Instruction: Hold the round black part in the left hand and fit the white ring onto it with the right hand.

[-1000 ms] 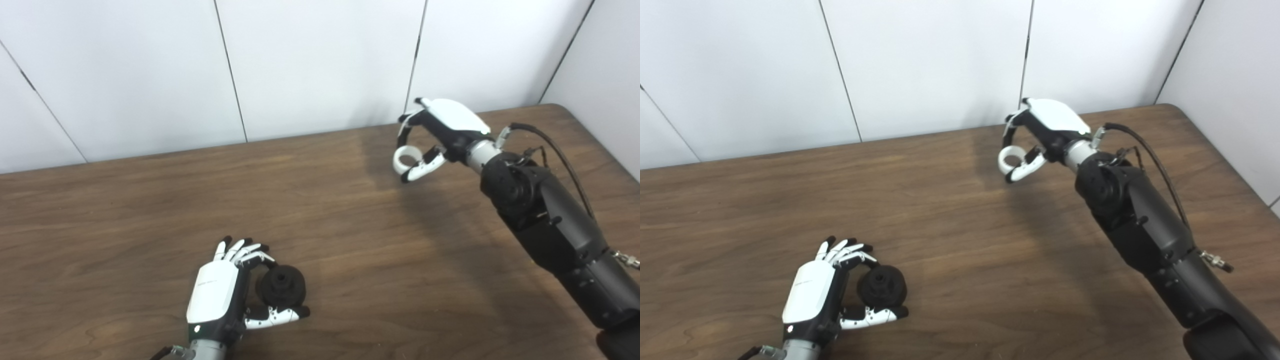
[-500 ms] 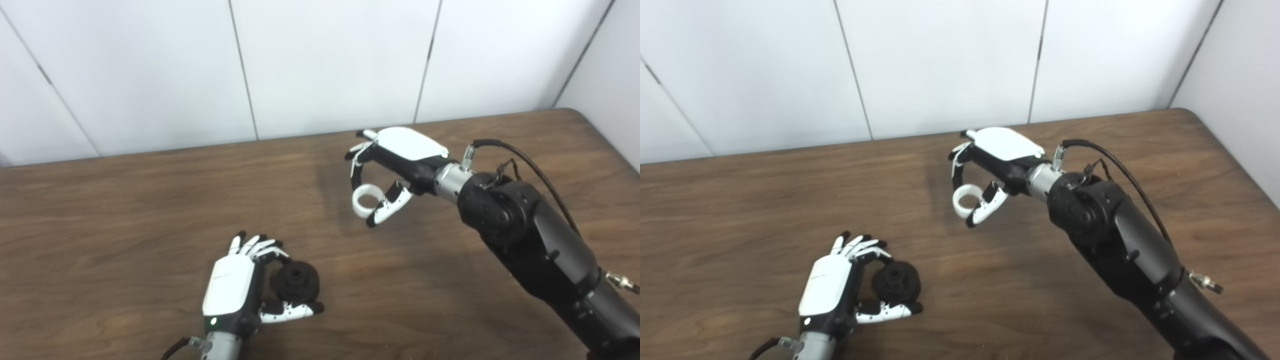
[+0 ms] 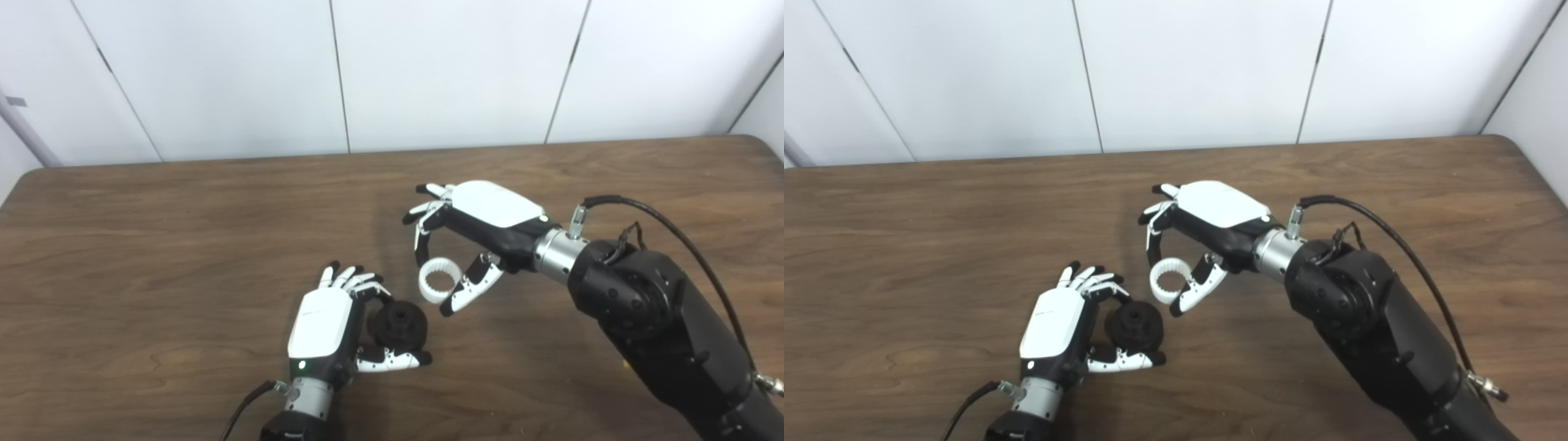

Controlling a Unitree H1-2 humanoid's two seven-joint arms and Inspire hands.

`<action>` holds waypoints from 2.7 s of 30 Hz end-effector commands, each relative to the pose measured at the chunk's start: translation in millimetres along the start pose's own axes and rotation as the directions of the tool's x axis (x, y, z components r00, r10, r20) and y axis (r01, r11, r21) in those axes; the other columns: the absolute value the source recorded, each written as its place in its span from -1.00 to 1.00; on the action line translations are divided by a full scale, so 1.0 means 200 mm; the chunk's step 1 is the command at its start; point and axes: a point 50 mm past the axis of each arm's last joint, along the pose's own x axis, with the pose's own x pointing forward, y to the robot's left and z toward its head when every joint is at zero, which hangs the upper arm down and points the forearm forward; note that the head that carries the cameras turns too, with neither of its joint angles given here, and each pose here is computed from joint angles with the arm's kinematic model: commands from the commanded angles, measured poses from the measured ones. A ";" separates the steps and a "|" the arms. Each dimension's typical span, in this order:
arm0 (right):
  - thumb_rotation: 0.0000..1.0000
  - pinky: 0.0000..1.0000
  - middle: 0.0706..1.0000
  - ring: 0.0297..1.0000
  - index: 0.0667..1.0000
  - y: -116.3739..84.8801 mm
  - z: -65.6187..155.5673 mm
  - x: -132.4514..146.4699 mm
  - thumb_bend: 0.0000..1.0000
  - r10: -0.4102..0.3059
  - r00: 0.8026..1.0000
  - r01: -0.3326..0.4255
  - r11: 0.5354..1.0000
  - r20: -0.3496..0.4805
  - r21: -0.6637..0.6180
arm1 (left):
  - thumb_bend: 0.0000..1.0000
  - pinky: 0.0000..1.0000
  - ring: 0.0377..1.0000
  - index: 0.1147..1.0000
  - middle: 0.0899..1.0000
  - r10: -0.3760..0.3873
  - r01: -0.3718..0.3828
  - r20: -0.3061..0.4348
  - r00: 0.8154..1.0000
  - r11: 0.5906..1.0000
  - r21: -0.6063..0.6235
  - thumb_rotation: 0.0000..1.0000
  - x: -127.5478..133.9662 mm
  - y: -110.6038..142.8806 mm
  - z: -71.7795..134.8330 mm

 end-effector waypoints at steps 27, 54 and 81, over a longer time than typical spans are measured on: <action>-0.72 1.00 0.67 1.00 -0.11 0.11 0.08 0.07 0.05 -0.037 0.995 0.035 0.999 0.088 0.020 | 0.05 1.00 0.78 -0.17 0.55 -0.038 0.038 -0.009 0.999 0.999 0.011 -0.89 0.01 -0.03 0.05; -0.72 1.00 0.68 1.00 -0.11 0.12 0.03 0.10 0.04 -0.045 0.998 0.044 0.998 0.038 0.043 | 0.05 1.00 0.79 -0.17 0.54 -0.040 0.040 -0.008 0.999 0.999 0.010 -0.89 0.00 -0.02 0.08; -0.73 1.00 0.67 1.00 -0.11 0.17 0.03 0.12 0.05 -0.015 0.999 0.013 0.999 0.043 0.042 | 0.05 1.00 0.81 -0.17 0.56 -0.045 0.045 -0.008 0.999 0.999 0.003 -0.89 0.01 -0.02 0.09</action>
